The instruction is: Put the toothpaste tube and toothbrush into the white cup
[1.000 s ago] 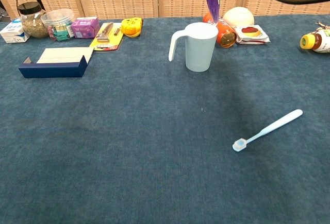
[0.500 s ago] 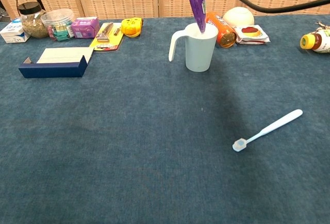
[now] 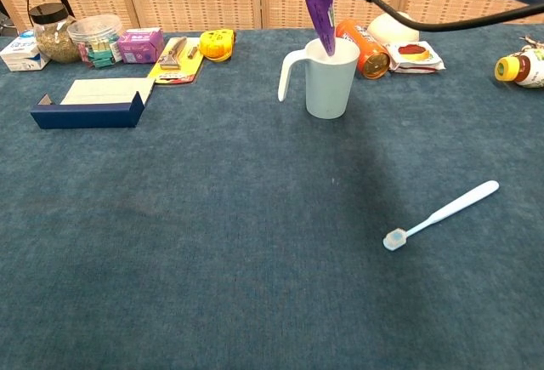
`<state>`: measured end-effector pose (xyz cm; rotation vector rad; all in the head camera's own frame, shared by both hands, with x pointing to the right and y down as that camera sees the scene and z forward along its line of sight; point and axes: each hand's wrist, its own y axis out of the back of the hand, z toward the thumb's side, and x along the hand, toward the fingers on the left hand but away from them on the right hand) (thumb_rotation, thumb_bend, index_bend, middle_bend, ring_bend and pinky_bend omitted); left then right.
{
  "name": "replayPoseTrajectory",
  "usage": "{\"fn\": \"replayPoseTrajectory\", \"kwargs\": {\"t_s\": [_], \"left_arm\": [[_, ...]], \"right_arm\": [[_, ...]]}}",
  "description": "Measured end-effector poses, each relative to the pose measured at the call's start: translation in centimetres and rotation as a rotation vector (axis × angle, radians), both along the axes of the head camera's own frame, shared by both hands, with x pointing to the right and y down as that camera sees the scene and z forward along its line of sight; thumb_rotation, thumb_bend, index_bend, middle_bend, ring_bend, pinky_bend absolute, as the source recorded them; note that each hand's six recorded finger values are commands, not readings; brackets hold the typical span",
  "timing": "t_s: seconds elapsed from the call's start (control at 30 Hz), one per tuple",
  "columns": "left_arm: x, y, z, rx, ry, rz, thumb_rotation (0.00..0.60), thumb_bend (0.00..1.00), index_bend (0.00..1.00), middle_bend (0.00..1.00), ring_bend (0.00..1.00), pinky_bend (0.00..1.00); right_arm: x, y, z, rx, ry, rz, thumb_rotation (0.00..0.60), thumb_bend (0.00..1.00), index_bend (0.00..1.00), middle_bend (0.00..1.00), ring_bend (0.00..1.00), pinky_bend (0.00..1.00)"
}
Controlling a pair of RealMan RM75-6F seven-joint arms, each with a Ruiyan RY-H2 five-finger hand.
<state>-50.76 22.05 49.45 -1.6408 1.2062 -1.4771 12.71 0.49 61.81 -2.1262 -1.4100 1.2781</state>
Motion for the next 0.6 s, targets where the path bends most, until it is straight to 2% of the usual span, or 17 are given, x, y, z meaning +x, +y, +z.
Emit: {"fn": "replayPoseTrajectory", "kwargs": {"t_s": [0.6], "left_arm": [[0.1,-0.1,0.4,-0.018,-0.007,0.001,0.6,0.0,0.0,0.0,0.0,0.0]], "right_arm": [[1.5,0.6,3.7,-0.073,-0.062,0.087,0.6,0.6,0.64,0.12,0.0,0.01]]}}
